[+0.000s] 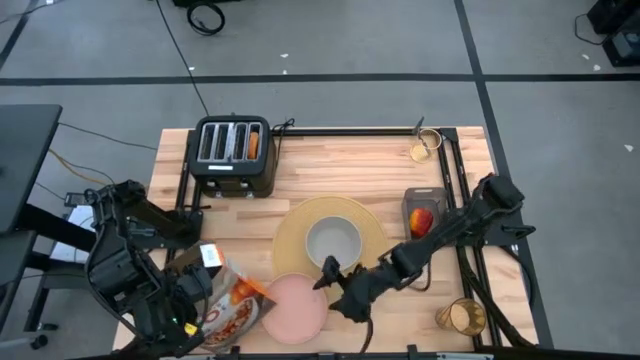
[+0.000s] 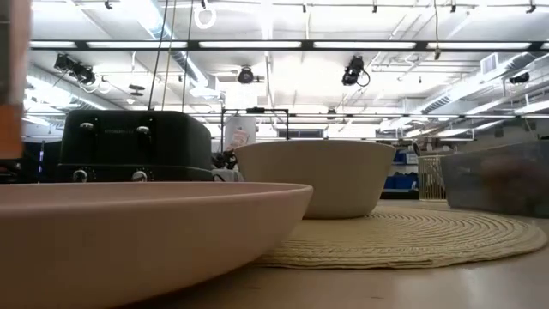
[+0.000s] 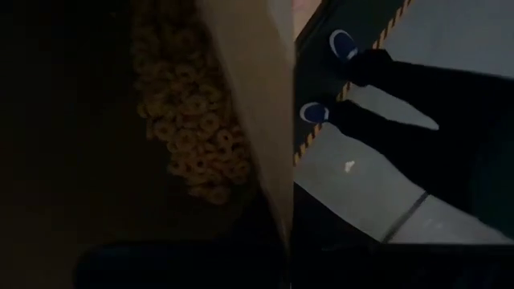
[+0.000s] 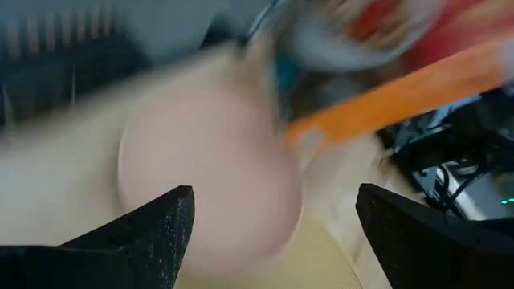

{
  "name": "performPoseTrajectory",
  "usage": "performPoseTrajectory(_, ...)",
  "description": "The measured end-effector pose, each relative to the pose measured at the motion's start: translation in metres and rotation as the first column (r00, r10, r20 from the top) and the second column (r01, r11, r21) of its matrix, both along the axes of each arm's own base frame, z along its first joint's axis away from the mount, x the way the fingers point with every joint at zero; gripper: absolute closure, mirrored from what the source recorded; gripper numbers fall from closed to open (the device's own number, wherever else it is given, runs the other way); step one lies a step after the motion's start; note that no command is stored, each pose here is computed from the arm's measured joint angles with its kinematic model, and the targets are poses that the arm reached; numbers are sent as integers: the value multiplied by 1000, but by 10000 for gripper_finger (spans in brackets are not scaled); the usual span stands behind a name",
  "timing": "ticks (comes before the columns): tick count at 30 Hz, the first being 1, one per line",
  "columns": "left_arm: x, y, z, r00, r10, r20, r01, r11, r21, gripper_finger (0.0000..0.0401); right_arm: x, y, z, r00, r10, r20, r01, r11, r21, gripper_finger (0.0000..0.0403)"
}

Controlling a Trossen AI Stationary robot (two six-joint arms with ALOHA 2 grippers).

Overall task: Arrange a breakfast setting
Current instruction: Pour the cereal from the orange cereal box into the gray bowl

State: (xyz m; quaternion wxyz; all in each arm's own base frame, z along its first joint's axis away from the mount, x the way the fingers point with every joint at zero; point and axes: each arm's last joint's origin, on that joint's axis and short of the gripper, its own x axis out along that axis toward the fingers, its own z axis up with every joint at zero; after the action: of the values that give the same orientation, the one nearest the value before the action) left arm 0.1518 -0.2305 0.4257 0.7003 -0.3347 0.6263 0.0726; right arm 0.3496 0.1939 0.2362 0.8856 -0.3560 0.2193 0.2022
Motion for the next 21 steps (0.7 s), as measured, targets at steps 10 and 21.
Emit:
performPoseTrajectory(10,16,12,0,981,-94,172,68,986,153,400,42,-72,39,975,-216,-55,172,575,800,54)
performPoseTrajectory(21,39,31,1,958,-178,226,116,958,263,400,53,-117,39,990,-90,-108,139,505,852,54)
